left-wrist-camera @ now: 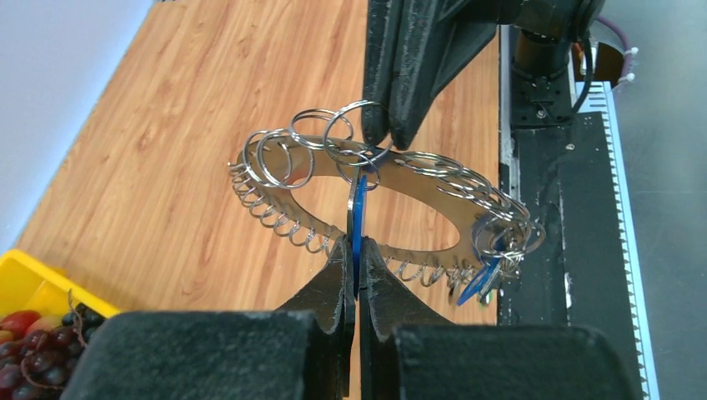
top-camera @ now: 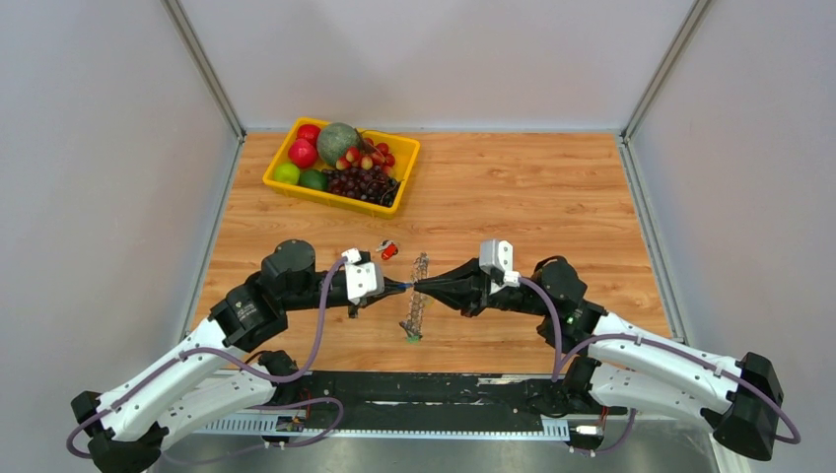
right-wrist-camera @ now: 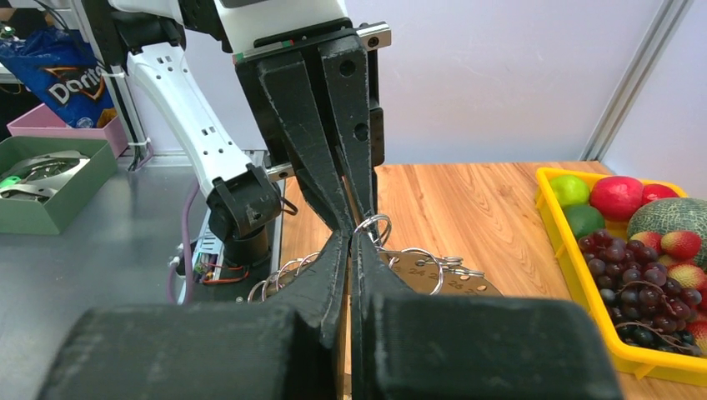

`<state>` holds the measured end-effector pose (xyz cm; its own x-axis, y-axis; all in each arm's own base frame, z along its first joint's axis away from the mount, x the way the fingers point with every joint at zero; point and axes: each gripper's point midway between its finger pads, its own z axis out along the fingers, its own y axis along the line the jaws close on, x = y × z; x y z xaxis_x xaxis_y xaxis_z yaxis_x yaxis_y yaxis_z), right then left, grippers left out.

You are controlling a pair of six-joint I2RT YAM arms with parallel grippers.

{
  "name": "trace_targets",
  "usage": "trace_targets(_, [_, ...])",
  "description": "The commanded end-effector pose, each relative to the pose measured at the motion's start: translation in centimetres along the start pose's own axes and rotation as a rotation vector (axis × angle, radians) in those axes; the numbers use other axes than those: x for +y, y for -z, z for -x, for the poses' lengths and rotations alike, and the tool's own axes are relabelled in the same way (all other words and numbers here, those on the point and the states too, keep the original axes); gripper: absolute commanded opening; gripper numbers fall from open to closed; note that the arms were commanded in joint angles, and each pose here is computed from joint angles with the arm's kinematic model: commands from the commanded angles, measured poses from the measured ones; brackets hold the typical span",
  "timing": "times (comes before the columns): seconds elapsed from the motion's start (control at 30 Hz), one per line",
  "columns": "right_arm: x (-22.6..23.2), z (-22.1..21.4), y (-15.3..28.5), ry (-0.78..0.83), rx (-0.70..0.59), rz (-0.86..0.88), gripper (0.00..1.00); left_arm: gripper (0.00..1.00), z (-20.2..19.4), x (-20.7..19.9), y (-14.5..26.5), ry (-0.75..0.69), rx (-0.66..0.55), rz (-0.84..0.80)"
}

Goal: Remove the keys from the keyring

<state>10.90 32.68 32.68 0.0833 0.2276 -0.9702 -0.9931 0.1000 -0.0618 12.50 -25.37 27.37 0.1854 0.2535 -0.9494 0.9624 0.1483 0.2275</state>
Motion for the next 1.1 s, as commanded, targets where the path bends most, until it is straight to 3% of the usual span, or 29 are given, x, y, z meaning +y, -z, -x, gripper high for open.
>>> trace_targets(0.0, [-0.5, 3.2, 0.2, 0.067, -0.112, -0.031, 0.00, 0.00, 1.7, -1.0, 0.1, -0.012, -0.072, -0.055])
trace_targets(0.27, [-0.6, 1.7, -0.3, 0.045, -0.065, -0.018, 0.00, 0.00, 2.7, -0.8, 0.5, -0.021, -0.113, -0.034])
trace_targets(0.43, [0.2, 1.1, -0.7, 0.022, -0.016, 0.034, 0.22, 0.00, 2.7, 1.0, 1.3, -0.054, -0.088, 0.074])
trace_targets(0.63, [0.3, 0.7, -0.2, 0.004, 0.012, 0.026, 0.35, 0.00, 3.8, 2.1, 2.5, -0.130, -0.066, 0.126])
trace_targets(0.83, [-0.3, 1.0, 0.2, 0.002, 0.026, -0.020, 0.36, 0.00, 4.1, 1.9, 2.8, -0.184, -0.051, 0.102])
trace_targets(1.07, [-1.3, 1.4, -0.3, 0.040, 0.042, -0.055, 0.31, 0.00, 4.7, 1.0, 3.0, -0.232, -0.077, 0.054])
